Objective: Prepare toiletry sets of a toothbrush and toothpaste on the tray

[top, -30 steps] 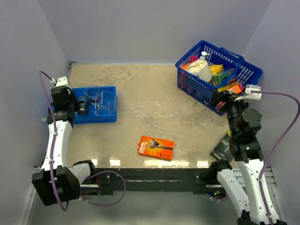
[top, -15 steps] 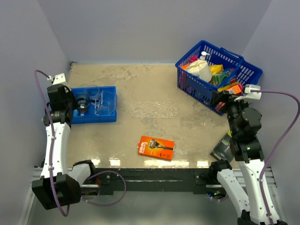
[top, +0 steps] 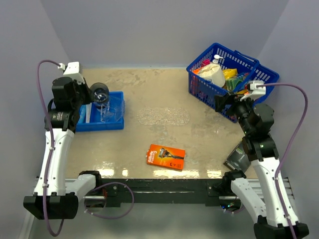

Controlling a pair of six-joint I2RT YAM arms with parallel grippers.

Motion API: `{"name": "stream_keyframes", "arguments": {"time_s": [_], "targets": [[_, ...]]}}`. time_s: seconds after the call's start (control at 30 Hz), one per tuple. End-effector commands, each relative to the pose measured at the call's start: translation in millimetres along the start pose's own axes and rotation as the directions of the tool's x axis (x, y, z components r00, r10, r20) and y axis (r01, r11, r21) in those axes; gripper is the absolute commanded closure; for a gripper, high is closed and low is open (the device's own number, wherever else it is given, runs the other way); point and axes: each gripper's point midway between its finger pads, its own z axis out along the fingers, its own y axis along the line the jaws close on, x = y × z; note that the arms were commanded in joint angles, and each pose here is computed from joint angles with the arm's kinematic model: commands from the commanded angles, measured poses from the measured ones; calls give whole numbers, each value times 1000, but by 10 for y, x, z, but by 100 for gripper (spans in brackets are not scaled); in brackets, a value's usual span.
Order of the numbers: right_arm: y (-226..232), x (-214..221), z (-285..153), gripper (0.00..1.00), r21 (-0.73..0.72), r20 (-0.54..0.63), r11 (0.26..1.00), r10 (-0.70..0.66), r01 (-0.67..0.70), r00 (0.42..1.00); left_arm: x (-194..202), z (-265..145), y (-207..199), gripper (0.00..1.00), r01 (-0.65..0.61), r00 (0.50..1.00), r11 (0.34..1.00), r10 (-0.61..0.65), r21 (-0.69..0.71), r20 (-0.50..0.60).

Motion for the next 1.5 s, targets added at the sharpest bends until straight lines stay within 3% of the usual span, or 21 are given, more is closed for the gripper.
{"name": "stream_keyframes", "arguments": {"time_s": [0.0, 0.17, 0.33, 0.53, 0.8, 1.17, 1.47], "targets": [[297, -155, 64, 14, -138, 13, 989, 46, -44, 999, -375, -15, -440, 100, 3, 995, 991, -17, 131, 102], [502, -113, 183, 15, -195, -5, 978, 78, -78, 997, -304, 121, -1039, 100, -20, 996, 968, -3, 251, 88], [1032, 33, 352, 15, -235, -59, 970, 57, -69, 997, -162, 266, -1681, 100, -79, 996, 932, 58, 353, 68], [1545, 279, 585, 21, -278, -159, 948, 110, -152, 981, 182, 429, -2063, 100, -91, 996, 905, 89, 416, 24], [1907, 800, 849, 23, -237, -261, 963, 67, -131, 963, 613, 449, -2238, 100, -38, 998, 887, 53, 461, -20], [2289, 1394, 1044, 31, -177, -355, 983, -11, -56, 935, 753, 453, -2205, 100, -28, 999, 894, 40, 448, -18], [2269, 1607, 1101, 48, -122, -384, 992, -10, -40, 923, 756, 444, -2187, 100, -28, 999, 897, 35, 442, -9]]}}
